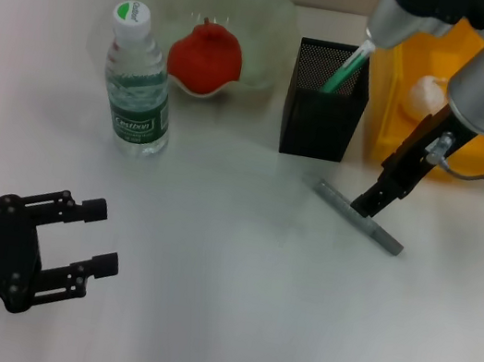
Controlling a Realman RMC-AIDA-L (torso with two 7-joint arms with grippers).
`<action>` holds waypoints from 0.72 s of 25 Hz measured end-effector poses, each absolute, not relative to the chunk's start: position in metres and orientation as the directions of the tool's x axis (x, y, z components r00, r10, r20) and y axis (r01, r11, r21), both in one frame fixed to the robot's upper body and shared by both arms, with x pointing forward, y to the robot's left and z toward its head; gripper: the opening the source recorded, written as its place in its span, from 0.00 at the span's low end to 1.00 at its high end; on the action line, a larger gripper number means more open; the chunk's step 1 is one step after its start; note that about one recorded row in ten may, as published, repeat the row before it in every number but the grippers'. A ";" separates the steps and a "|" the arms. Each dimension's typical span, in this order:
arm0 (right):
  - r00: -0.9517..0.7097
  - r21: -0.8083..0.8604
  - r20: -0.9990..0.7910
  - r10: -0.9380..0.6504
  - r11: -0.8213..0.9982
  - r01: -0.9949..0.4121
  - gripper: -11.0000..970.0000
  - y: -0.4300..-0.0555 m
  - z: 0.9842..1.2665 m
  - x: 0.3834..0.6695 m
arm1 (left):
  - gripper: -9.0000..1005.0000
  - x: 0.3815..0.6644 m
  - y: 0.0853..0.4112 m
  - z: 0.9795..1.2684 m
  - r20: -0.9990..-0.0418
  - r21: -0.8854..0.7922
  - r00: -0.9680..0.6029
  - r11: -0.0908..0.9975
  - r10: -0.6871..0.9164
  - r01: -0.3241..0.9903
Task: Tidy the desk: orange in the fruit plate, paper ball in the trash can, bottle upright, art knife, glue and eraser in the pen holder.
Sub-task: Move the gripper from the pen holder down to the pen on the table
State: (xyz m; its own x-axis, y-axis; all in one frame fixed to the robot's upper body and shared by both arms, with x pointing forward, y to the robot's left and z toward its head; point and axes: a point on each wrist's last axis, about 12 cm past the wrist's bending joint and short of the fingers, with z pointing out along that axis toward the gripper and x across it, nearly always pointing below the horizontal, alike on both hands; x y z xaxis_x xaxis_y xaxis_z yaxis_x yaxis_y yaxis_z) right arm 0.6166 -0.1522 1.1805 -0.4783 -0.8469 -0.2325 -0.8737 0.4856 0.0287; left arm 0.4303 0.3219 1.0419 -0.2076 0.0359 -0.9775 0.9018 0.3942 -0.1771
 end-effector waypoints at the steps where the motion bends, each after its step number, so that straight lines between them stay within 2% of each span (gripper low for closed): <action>1: -0.478 0.029 -0.232 -0.847 0.486 -0.874 0.80 -0.152 1.180 0.617 | 0.77 0.430 0.322 1.042 -0.978 -0.177 -0.208 0.394 0.036 0.902; 18: -0.493 0.039 -0.222 -0.841 0.497 -0.867 0.80 -0.150 1.169 0.617 | 0.78 0.430 0.321 1.042 -0.978 -0.179 -0.208 0.396 0.032 0.901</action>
